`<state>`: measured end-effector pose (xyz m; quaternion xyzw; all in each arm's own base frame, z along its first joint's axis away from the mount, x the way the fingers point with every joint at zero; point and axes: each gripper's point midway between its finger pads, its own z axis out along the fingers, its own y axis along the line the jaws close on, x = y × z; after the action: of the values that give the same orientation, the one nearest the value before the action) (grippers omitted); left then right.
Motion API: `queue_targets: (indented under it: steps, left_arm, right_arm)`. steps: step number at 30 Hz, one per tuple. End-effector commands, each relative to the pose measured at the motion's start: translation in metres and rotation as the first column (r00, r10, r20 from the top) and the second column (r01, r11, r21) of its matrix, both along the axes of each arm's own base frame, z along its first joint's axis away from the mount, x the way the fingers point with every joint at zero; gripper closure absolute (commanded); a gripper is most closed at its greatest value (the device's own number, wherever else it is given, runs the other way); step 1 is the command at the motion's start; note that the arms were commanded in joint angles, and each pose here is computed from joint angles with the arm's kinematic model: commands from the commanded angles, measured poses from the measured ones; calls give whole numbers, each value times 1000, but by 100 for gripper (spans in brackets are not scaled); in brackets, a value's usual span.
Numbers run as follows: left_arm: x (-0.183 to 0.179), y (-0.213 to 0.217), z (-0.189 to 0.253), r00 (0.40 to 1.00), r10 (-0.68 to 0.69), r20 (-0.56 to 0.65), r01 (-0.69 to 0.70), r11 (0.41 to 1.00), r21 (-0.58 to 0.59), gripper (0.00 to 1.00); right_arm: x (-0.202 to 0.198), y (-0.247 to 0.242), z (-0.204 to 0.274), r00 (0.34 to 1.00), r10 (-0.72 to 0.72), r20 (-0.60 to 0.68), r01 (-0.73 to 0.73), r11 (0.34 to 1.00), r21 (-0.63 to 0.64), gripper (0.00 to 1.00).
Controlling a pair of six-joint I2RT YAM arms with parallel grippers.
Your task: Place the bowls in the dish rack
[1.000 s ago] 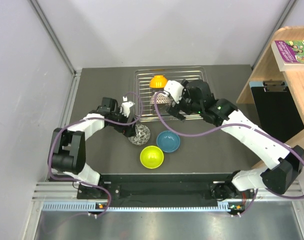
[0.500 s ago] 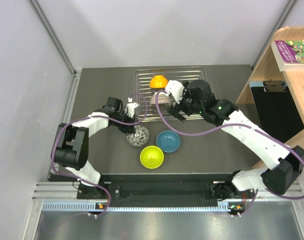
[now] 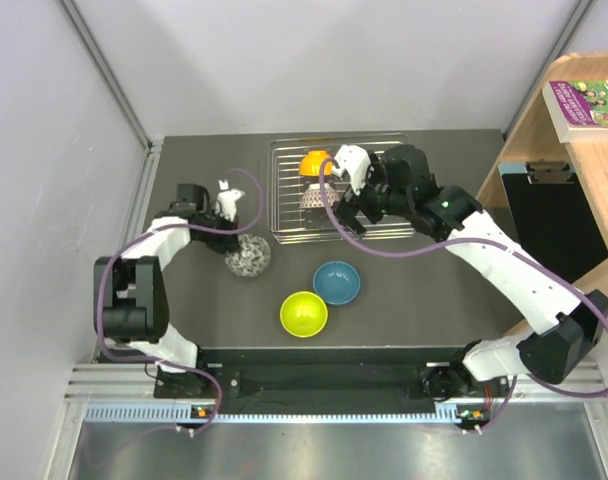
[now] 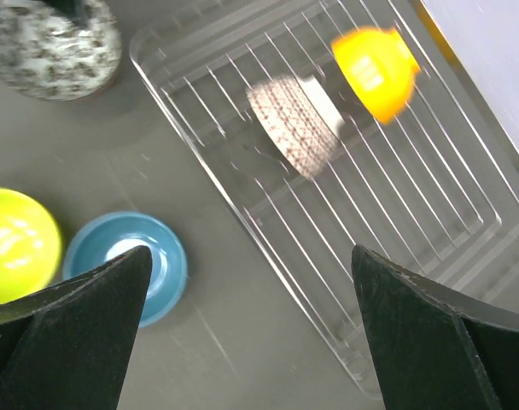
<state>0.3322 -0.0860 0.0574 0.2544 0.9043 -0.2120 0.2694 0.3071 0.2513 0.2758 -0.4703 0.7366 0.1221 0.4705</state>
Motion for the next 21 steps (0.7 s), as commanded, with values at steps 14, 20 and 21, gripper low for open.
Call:
queue_targets:
  steps: [14,20,21]
  left_arm:
    - [0,-77,217,845,-172,507,255,962,-99,100]
    - [-11,-98,234,825,-200,529,306,944,-121,100]
    - [-13,-100,235,823,-200,531,310,942,-125,100]
  right_arm:
    - [-26,86,16,790,433,-433,-222,862,456,0]
    - [-24,83,7,656,559,-507,-216,783,584,0]
    - [-27,83,7,627,572,-529,-199,774,601,0]
